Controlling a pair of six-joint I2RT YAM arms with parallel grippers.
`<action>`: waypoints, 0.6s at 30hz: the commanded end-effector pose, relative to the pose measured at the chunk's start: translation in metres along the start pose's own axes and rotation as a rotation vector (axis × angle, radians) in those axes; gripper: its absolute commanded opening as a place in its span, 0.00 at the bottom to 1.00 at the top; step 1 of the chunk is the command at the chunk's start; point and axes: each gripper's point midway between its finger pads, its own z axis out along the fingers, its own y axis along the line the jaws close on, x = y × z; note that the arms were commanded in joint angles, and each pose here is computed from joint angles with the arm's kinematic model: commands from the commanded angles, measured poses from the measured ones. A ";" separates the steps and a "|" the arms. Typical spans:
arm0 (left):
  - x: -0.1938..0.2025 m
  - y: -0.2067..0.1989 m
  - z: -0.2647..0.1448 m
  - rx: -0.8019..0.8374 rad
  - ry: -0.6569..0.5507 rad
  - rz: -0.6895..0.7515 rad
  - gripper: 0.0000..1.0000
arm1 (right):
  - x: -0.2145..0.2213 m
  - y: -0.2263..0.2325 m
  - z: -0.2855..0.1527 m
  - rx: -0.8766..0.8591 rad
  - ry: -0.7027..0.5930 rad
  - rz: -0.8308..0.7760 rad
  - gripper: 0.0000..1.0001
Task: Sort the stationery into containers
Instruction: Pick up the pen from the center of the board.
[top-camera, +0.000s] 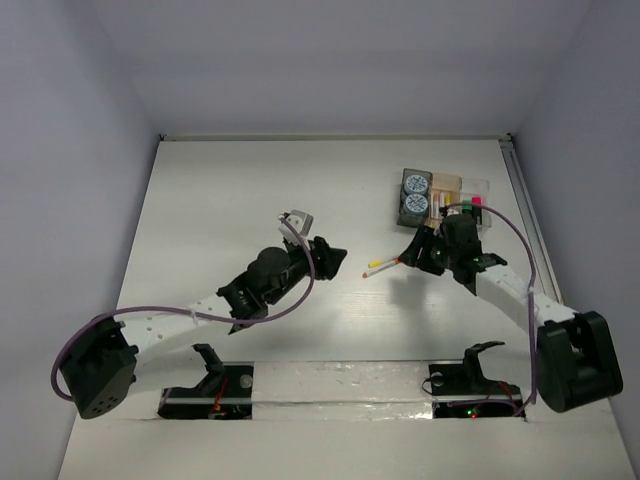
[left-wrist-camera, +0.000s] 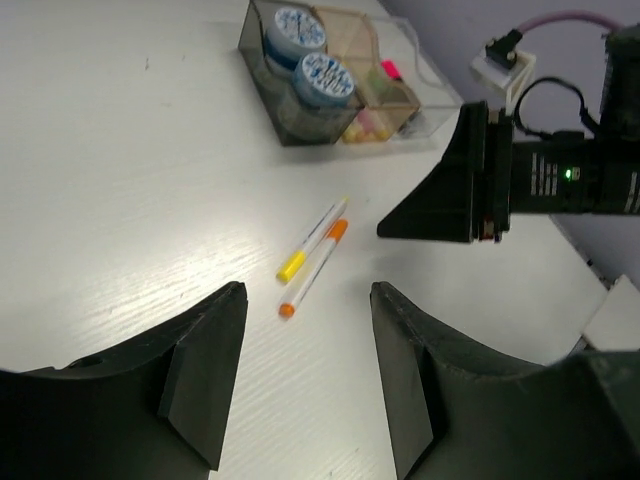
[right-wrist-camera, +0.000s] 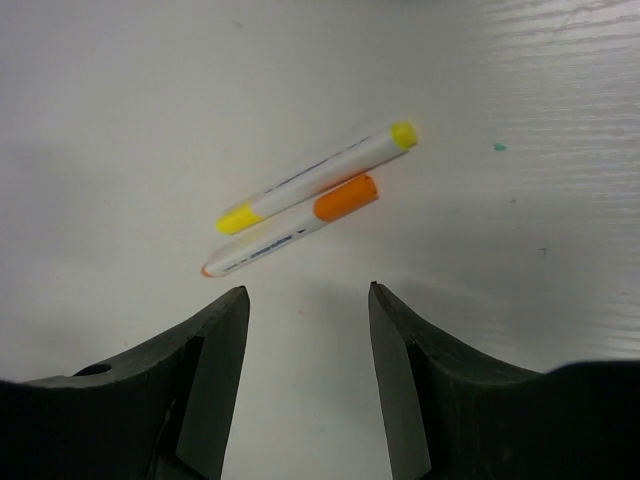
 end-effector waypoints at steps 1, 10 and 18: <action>0.009 0.001 -0.009 0.019 0.011 -0.008 0.49 | -0.035 0.005 0.013 0.033 -0.092 -0.020 0.58; 0.009 -0.002 -0.020 0.063 -0.004 0.015 0.50 | -0.046 -0.005 0.045 0.118 -0.081 -0.014 0.64; 0.017 -0.004 -0.021 0.087 0.016 0.023 0.50 | -0.041 -0.002 0.074 0.162 -0.038 -0.019 0.64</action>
